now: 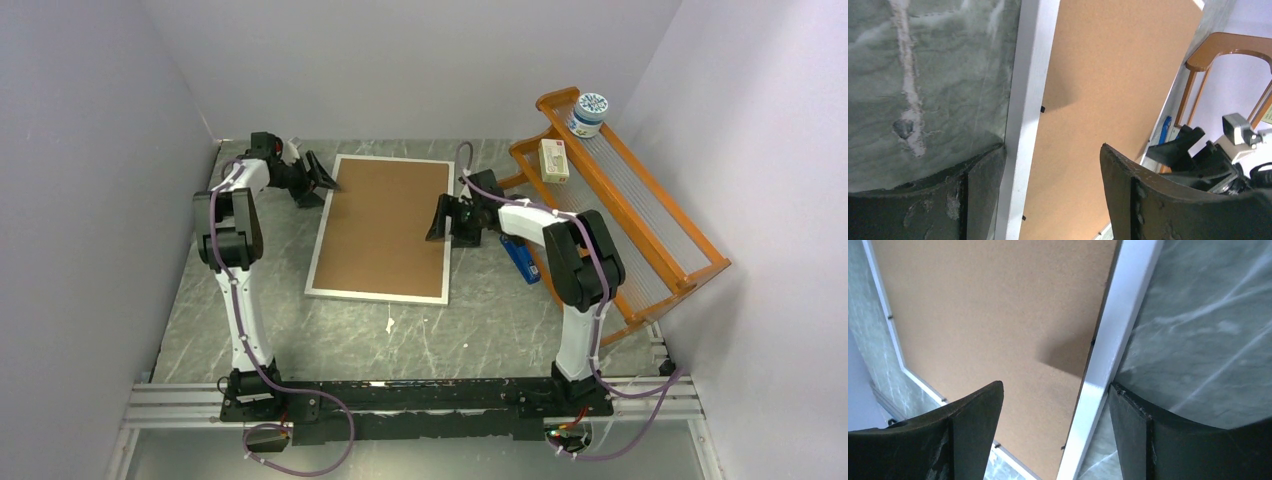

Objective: Put the photo into the frame
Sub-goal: Adjust the photo frame at the center of the board.

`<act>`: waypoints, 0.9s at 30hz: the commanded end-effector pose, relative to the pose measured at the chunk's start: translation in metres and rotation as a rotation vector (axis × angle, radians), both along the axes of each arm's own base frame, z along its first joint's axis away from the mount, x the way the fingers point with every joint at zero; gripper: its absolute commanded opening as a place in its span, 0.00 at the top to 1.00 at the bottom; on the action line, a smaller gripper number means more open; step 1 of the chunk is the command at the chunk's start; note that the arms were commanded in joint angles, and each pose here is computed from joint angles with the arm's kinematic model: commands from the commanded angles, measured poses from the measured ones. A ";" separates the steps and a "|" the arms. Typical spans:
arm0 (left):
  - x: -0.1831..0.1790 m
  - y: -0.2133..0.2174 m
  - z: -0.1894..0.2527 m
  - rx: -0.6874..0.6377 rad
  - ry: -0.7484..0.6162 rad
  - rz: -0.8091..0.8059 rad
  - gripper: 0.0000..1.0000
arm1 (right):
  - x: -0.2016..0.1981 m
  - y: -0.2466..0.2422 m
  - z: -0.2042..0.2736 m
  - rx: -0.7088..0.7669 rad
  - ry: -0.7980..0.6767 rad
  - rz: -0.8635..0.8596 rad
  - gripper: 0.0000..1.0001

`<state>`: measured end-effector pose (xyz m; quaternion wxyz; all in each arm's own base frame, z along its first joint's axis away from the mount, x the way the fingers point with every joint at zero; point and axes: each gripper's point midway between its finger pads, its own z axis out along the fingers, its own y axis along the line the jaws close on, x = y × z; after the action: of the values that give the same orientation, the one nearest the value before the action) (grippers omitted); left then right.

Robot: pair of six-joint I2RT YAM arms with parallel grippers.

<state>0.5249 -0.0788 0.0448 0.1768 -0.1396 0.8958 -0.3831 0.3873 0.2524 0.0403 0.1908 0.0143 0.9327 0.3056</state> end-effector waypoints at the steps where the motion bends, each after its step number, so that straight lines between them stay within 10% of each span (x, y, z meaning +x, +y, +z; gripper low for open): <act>1: -0.017 -0.007 -0.030 0.012 0.068 -0.045 0.25 | -0.026 0.043 0.030 0.101 -0.069 0.115 0.20; 27: -0.003 -0.008 -0.042 0.039 0.061 -0.104 0.24 | -0.110 0.153 0.049 0.065 -0.160 0.340 0.17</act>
<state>0.5496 -0.0683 0.0446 0.2229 -0.0814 0.8957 -0.3761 0.2366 0.3945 0.0419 0.1138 -0.1374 0.9201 0.3486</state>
